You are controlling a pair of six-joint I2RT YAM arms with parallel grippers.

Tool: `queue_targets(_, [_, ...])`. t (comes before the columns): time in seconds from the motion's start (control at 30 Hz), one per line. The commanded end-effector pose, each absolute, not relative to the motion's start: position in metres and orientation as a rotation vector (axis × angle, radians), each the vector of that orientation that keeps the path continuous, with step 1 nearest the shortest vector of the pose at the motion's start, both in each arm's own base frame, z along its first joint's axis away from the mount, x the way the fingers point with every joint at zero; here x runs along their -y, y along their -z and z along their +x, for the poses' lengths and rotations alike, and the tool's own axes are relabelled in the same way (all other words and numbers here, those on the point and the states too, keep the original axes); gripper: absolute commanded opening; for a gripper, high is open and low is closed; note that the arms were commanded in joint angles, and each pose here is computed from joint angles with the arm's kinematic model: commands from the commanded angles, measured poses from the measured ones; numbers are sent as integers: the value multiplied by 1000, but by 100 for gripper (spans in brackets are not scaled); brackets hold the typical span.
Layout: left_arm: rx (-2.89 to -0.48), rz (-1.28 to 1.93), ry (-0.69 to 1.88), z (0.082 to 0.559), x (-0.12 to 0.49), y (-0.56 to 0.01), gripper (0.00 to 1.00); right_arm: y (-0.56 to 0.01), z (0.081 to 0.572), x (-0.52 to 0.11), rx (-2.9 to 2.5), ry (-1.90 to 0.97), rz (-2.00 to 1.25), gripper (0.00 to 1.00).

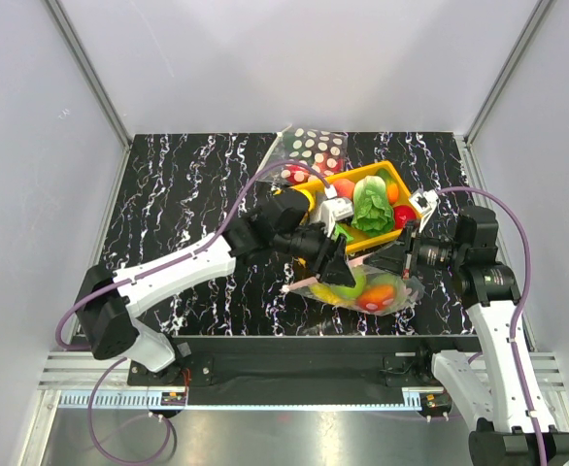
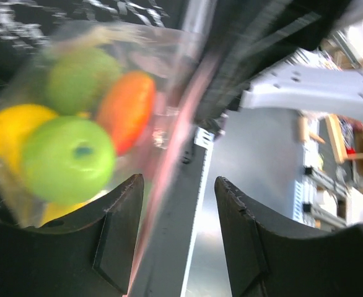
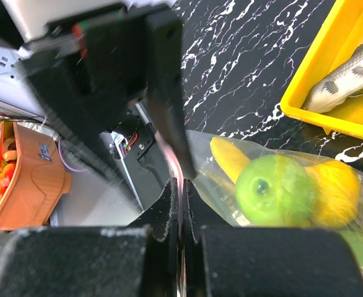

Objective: Open the zip-top bag and remove the fake food
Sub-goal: Open the zipper of the food storage bag at the center of the board.

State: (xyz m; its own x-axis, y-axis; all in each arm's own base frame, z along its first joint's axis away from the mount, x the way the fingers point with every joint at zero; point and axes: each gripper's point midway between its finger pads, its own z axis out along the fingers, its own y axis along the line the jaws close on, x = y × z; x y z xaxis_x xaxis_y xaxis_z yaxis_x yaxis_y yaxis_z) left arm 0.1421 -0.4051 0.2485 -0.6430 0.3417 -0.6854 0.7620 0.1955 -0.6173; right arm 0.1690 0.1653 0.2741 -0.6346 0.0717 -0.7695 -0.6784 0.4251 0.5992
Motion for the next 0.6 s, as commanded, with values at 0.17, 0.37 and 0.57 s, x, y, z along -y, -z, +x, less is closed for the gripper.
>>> queue_targets(0.17, [-1924, 1156, 1656, 101, 412, -275, 41, -288, 177, -164, -1875, -1226, -537, 0])
queue_targets(0.37, [-1915, 1164, 1683, 91, 417, -277, 0, -287, 182, -163, -1878, -1207, -519, 0])
queue_targets(0.57, [-1953, 1068, 1600, 103, 414, -277, 0, -289, 190, -157, -1898, -1132, -459, 6])
